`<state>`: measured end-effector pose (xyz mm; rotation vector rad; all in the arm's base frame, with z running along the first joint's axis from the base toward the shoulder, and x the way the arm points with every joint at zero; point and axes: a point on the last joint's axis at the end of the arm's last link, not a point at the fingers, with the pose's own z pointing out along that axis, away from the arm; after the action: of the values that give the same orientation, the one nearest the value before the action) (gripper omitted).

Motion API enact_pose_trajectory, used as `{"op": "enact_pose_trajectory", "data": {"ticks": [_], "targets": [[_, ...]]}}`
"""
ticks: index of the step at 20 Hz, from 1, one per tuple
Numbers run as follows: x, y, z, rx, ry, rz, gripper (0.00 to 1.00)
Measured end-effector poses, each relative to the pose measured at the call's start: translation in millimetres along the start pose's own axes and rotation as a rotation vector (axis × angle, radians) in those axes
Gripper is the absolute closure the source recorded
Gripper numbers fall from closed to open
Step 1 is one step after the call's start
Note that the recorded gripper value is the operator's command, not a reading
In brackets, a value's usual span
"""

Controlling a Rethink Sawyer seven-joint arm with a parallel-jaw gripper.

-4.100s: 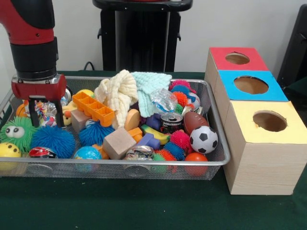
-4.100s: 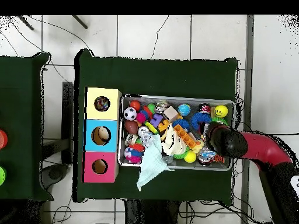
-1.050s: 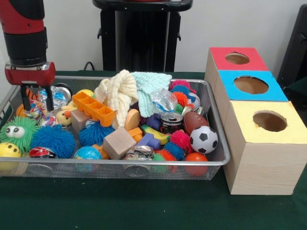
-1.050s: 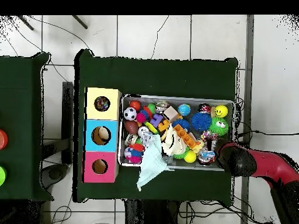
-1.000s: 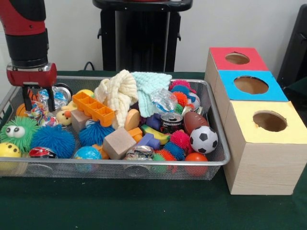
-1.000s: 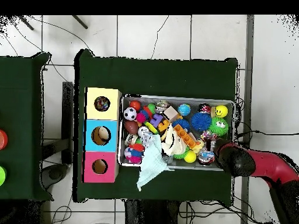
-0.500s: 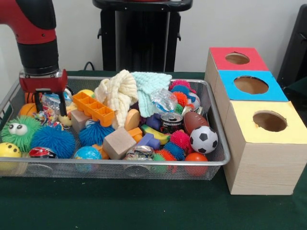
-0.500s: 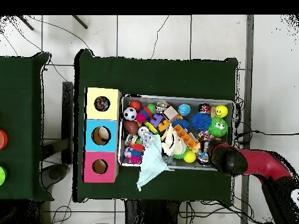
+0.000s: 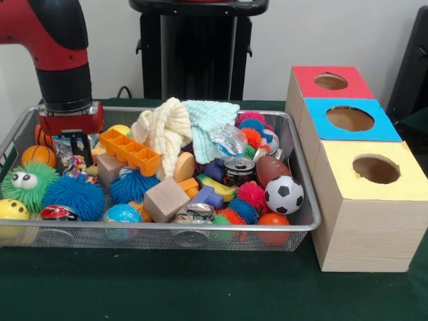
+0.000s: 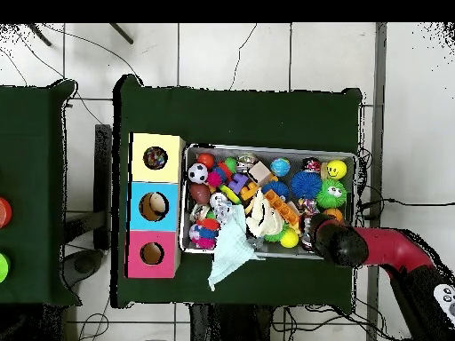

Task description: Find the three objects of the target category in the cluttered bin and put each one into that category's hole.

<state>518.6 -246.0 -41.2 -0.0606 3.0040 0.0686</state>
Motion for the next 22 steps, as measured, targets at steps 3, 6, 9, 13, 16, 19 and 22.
{"op": "enact_pose_trajectory", "data": {"ticks": [3, 6, 9, 13, 16, 19, 22], "targets": [[-0.6, -1.1, -1.1, 0.003, -0.003, 0.0, 1.0], [-1.0, -1.3, -1.7, 0.004, -0.008, -0.001, 1.0], [-0.5, -0.3, -0.2, 0.001, -0.023, 0.001, 1.0], [1.6, 1.3, 2.0, -0.001, -0.059, 0.004, 1.0], [5.9, 6.4, -0.9, 0.001, -0.09, -0.005, 1.0], [9.1, 15.4, -11.4, 0.002, -0.099, -0.015, 1.0], [8.4, 32.0, -32.6, -0.001, -0.088, -0.022, 1.0]]}}
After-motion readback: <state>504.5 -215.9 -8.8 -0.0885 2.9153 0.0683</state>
